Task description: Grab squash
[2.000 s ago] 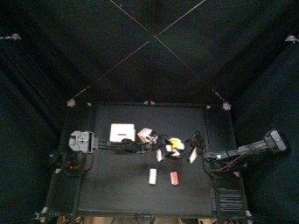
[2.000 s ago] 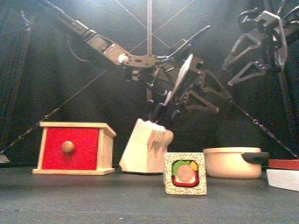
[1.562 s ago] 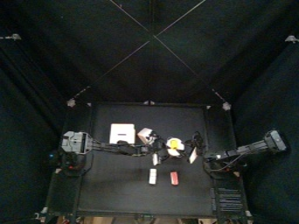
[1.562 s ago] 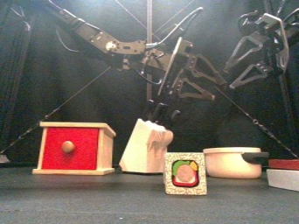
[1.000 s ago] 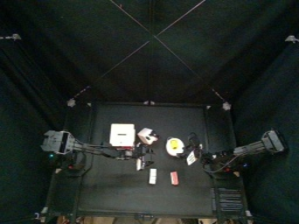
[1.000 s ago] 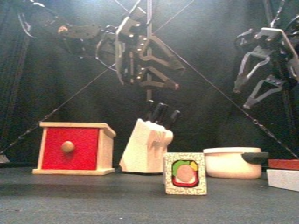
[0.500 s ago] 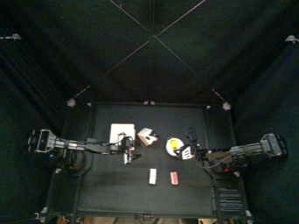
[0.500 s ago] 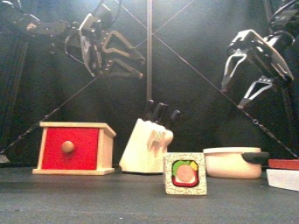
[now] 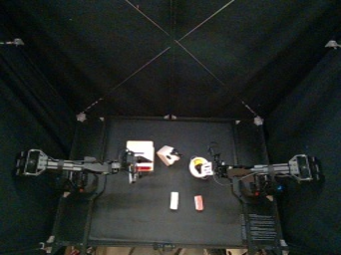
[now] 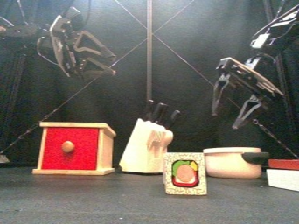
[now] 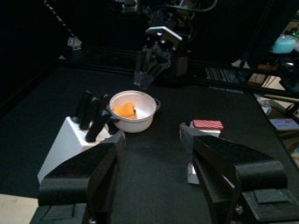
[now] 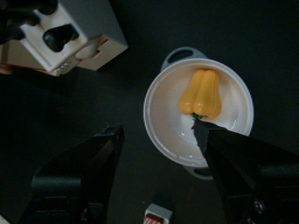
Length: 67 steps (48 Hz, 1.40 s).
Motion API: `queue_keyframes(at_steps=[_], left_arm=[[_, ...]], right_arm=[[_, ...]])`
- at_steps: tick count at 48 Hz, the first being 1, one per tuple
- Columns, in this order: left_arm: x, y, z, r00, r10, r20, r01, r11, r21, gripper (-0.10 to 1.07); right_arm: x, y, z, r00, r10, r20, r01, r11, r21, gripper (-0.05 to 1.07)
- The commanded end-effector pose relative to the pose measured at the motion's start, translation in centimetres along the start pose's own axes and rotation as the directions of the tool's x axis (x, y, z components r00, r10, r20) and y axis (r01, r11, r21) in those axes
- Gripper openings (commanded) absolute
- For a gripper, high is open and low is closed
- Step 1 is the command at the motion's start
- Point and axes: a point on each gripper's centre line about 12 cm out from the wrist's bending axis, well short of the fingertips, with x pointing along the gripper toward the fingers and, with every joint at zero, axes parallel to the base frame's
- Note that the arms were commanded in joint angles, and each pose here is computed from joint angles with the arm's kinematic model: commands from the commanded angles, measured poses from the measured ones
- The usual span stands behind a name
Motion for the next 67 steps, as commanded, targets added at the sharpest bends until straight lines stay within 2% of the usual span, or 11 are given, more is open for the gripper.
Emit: queue_keyframes(at_steps=[1, 10, 22, 32, 45, 67], left_arm=[[-0.3, 0.2, 0.7, 0.999, 0.009, 0.04, -0.008, 1.0, -0.011, 0.89], [-0.5, 0.3, 0.7, 0.999, 0.014, 0.043, -0.014, 1.0, -0.015, 0.89], [-0.6, 0.5, 0.6, 0.999, 0.022, 0.041, -0.022, 1.0, -0.018, 0.89], [-0.6, 0.7, 0.4, 0.999, 0.027, 0.038, -0.026, 0.999, -0.018, 0.89], [-0.6, 0.9, 0.3, 0.999, 0.035, 0.036, -0.034, 0.999, -0.019, 0.89], [-0.7, 0.9, 0.2, 0.999, 0.037, 0.033, -0.037, 0.999, -0.019, 0.89]], right_arm=[[0.8, 0.4, 0.8, 1.0, 0.004, 0.005, -0.004, 1.0, 0.022, 0.96], [2.6, -0.1, 0.3, 0.999, -0.032, -0.036, 0.034, 0.998, 0.059, 0.96], [3.8, -1.4, 0.2, 0.991, -0.123, -0.053, 0.128, 0.988, 0.088, 0.96], [4.8, -1.8, 0.1, 0.985, -0.163, -0.063, 0.169, 0.982, 0.09, 0.96], [6.0, -1.3, 0.1, 0.981, -0.182, -0.068, 0.187, 0.979, 0.076, 0.96], [7.4, -1.6, 0.1, 0.972, -0.223, -0.081, 0.229, 0.97, 0.08, 0.95]])
